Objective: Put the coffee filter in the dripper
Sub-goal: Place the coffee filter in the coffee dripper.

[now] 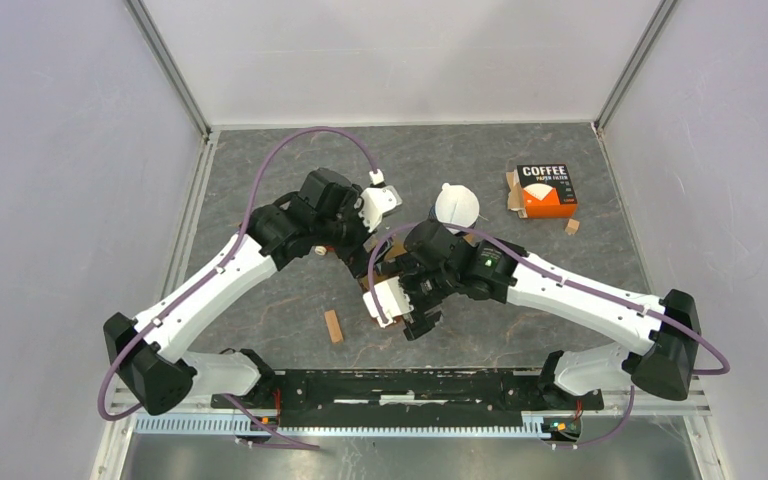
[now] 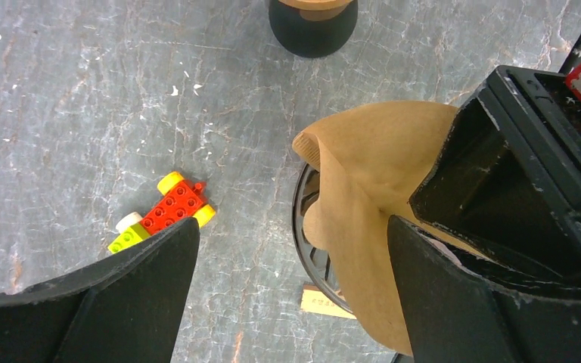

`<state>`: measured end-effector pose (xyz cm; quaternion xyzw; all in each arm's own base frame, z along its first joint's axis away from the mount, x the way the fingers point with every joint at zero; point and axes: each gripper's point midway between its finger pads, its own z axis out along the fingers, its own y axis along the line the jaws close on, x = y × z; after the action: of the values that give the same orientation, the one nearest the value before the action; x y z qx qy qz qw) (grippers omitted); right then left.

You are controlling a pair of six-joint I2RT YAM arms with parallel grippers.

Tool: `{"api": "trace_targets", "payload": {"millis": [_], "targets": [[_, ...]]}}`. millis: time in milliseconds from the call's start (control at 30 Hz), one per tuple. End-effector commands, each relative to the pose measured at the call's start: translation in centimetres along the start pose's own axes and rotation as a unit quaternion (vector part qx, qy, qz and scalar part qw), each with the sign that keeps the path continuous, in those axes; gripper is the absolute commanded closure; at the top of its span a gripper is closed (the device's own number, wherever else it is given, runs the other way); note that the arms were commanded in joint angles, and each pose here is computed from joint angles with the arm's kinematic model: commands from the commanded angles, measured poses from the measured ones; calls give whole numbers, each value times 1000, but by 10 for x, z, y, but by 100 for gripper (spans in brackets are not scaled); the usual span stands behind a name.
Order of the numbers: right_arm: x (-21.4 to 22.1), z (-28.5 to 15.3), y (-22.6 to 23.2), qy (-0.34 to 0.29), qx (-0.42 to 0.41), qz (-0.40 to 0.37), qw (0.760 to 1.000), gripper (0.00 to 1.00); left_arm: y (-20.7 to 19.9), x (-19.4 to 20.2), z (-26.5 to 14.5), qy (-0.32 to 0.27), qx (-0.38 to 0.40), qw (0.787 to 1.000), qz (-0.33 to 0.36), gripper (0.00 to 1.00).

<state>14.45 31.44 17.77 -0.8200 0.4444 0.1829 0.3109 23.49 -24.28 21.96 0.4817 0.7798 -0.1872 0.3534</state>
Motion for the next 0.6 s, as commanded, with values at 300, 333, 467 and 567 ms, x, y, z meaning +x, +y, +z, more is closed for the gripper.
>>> {"api": "trace_targets", "payload": {"millis": [300, 333, 467, 567], "targets": [[-35, -37, -37, -30, 68, -20, 997, 2, 14, -33, -43, -48, -53, 997, 42, 0], [-35, -39, -37, -29, 69, -20, 997, 2, 15, -32, -44, -47, -56, 996, 43, 0], [-28, -42, -33, -18, 68, -23, 997, 2, 19, -25, -45, -37, -69, 996, 47, 0], [-21, -42, -26, -10, 59, -23, 998, 1, 19, -19, -46, -32, -73, 996, 49, 0]]}}
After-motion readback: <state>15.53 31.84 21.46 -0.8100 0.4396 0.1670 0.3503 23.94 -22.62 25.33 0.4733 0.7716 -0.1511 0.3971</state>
